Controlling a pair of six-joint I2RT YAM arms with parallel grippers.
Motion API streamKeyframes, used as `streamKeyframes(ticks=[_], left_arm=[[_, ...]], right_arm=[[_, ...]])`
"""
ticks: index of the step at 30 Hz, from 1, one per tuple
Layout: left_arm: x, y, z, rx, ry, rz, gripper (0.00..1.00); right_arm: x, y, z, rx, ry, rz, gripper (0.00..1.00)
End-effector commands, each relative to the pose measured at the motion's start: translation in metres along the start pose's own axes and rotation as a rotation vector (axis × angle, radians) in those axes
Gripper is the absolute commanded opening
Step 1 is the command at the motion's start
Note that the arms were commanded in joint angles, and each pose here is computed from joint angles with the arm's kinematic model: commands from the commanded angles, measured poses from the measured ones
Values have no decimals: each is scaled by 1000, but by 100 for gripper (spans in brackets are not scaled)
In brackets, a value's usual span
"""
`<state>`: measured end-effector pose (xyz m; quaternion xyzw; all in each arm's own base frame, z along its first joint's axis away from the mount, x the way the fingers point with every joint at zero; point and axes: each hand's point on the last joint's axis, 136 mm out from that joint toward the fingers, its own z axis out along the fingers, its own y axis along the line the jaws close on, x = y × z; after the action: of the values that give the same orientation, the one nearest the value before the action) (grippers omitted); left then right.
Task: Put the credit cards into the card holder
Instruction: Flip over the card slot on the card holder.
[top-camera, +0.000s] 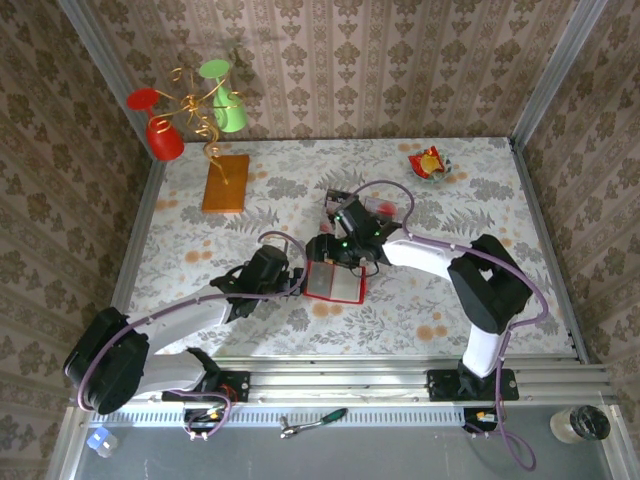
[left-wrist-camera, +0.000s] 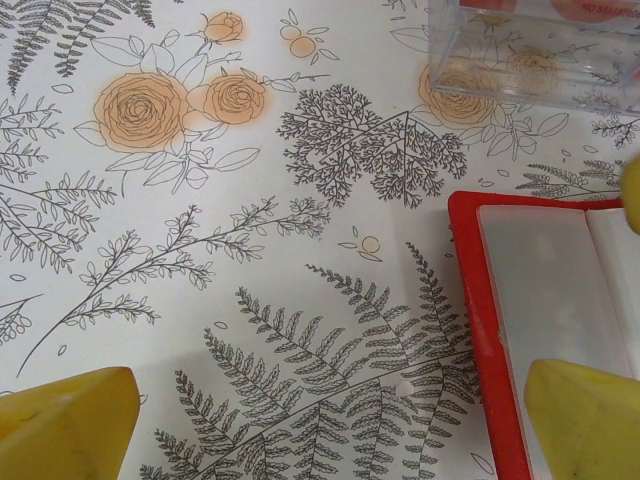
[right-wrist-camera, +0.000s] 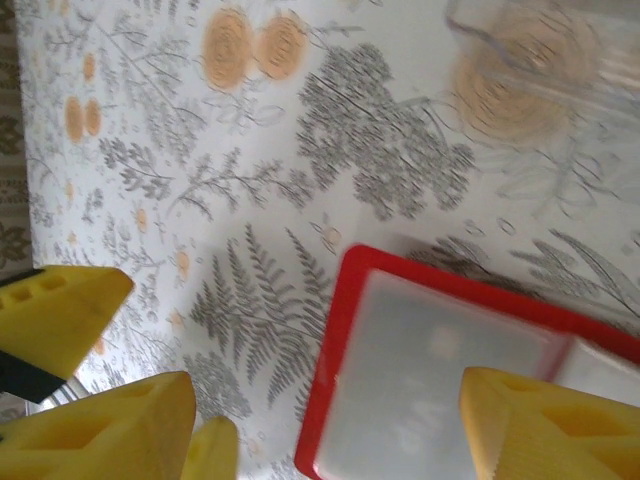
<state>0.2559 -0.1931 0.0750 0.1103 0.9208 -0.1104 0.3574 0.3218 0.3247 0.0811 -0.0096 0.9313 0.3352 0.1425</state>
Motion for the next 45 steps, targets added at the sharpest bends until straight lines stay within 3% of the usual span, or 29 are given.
streamKeyframes(ticks=[1, 6, 9, 10, 24, 32, 39, 45], left_arm=[[0, -1, 2, 8, 1, -11, 100], [1, -1, 3, 7, 5, -10, 100], [2, -2, 3, 7, 6, -7, 100], [1, -3, 3, 8, 4, -7, 100], [8, -7, 10, 0, 30, 13, 100], [11, -10, 15, -2, 41, 23, 100], [9, -11, 21, -12, 44, 28, 100], [16, -8, 28, -29, 66, 40, 100]], right_arm=[[14, -22, -5, 71, 22, -6, 61], [24, -36, 4, 106, 59, -39, 14], [27, -41, 9, 132, 85, -59, 1], [29, -42, 11, 138, 94, -66, 0], [37, -39, 37, 135, 188, -123, 0], [14, -17, 3, 110, 130, -166, 0], [-32, -15, -52, 120, 13, -164, 9], [-60, -54, -93, 270, -69, -154, 40]])
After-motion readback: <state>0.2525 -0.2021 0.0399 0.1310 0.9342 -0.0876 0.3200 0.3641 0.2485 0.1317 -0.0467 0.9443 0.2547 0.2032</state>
